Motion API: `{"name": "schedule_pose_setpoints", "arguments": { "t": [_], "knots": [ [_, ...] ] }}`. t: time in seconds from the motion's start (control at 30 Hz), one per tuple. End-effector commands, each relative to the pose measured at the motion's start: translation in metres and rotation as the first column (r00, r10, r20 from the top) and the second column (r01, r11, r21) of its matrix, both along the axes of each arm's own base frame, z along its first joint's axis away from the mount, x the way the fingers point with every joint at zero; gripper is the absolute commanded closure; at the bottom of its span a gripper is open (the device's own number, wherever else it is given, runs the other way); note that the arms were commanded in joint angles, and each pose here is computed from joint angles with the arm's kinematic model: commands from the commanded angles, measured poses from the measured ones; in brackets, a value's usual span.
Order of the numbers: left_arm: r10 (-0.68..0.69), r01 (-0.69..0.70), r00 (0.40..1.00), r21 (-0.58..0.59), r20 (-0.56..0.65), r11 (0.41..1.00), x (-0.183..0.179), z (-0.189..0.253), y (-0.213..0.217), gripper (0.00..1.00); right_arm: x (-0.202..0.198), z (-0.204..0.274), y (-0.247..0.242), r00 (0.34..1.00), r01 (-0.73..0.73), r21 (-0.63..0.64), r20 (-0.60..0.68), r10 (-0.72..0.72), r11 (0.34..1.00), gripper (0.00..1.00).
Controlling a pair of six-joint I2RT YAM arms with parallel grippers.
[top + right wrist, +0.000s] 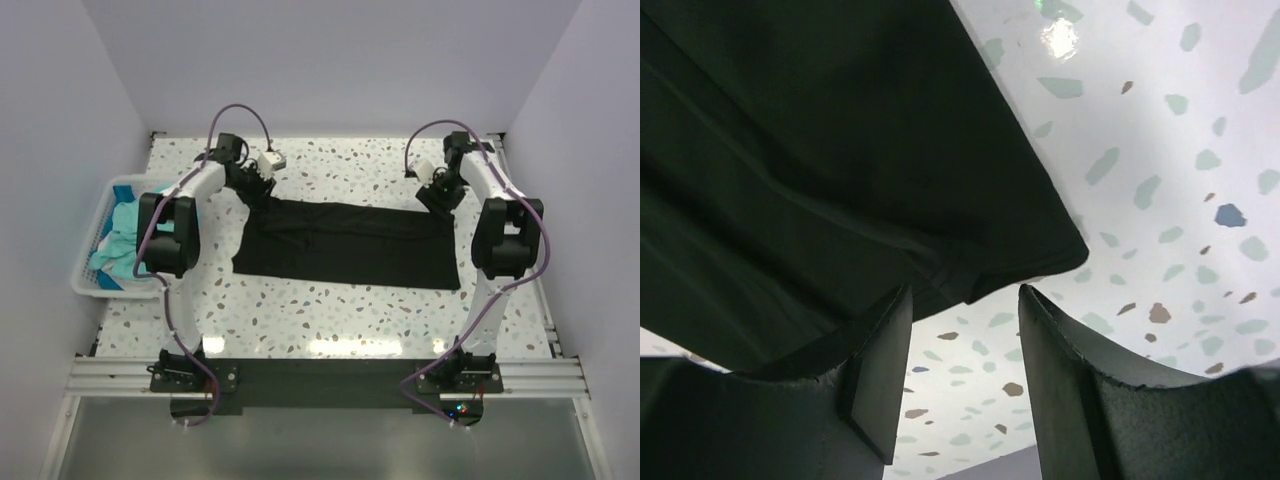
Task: Fold and stack the t-shirts
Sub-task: Fold the tshirt
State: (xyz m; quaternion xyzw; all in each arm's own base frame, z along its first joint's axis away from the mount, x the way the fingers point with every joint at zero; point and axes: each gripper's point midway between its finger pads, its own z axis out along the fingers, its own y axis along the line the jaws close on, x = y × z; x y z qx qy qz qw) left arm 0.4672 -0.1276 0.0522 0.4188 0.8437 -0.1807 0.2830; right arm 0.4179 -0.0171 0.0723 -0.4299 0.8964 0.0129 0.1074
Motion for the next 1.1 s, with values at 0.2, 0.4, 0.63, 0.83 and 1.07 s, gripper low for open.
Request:
{"name": "schedule_pose_setpoints", "arguments": {
  "t": [0.2,0.4,0.63,0.83,1.07],
  "knots": [
    [0.006,-0.005,1.0,0.052,-0.03,0.999,0.007,-0.014,-0.005,0.53,-0.015,-0.015,-0.006,0.996,0.039,-0.047,-0.076,-0.042,0.998,0.5],
    [-0.013,0.015,0.999,0.07,-0.033,0.997,0.003,-0.015,-0.011,0.72,-0.016,-0.015,-0.006,0.996,0.03,-0.049,-0.077,-0.034,0.998,0.51],
    [-0.06,0.059,0.998,0.031,0.006,0.998,-0.009,0.016,-0.017,1.0,-0.016,-0.012,-0.007,0.998,0.016,-0.054,-0.062,-0.019,0.998,0.53],
    [-0.155,0.153,0.985,0.025,0.075,0.988,-0.044,0.039,-0.02,1.0,-0.021,-0.006,-0.008,0.999,0.002,-0.059,-0.051,-0.005,0.998,0.56],
    [-0.308,0.298,0.947,0.114,0.085,0.948,-0.094,0.031,-0.014,1.0,-0.026,0.001,-0.009,0.999,-0.016,-0.063,-0.045,0.013,0.998,0.58]
  ]
}}
